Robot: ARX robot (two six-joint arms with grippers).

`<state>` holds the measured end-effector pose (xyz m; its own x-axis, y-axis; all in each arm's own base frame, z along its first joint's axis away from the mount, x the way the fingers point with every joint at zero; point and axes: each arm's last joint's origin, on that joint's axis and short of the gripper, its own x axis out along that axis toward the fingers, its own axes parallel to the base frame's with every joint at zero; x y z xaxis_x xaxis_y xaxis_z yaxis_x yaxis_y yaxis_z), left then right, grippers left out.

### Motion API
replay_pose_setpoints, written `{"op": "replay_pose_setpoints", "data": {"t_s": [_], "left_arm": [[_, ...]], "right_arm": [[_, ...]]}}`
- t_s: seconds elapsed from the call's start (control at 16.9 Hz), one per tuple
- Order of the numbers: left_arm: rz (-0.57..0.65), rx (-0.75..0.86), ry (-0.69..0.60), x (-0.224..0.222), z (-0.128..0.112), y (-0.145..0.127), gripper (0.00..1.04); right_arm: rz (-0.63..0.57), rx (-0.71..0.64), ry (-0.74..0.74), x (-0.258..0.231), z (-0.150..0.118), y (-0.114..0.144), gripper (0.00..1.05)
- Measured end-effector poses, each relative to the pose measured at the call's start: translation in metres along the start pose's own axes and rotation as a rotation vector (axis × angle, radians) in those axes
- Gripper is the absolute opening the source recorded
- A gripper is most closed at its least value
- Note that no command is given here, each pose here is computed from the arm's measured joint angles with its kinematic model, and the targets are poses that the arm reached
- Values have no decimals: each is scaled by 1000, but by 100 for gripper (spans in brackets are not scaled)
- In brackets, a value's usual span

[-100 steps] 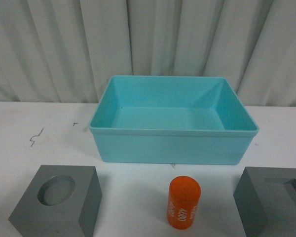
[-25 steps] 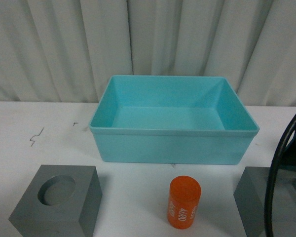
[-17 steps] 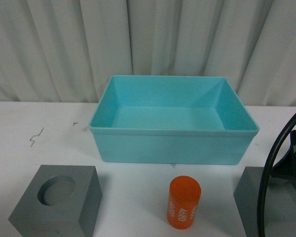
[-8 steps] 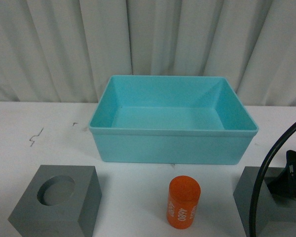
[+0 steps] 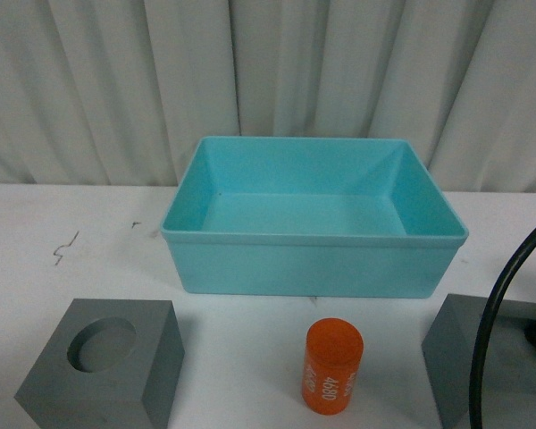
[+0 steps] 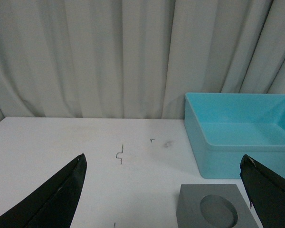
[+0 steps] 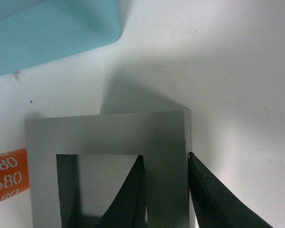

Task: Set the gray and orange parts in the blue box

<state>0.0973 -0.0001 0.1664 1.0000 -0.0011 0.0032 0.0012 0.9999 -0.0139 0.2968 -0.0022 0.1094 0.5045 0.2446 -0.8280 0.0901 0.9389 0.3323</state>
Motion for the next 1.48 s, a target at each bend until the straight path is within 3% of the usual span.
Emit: {"op": "replay_pose_setpoints", "data": {"t_s": [0.35,0.53,0.65,0.95,1.18,1.48], "left_arm": [[1,0,0,0,0,0,98],[0,0,0,0,0,0,98],[1,0,0,0,0,0,98],[0,0,0,0,0,0,98],[0,0,0,0,0,0,98],[0,0,0,0,0,0,98]], "right_arm": [[1,-3,8,-8,-1,2,19],[48,-23,-47,-43,10,15,19],[80,-35,-107,-69,27,21,19],[109,-81,-298,-117,102,39,19],[93,-75,-282,-89,164,44,19],[100,-100,-261,-60,195,58,19]]}}
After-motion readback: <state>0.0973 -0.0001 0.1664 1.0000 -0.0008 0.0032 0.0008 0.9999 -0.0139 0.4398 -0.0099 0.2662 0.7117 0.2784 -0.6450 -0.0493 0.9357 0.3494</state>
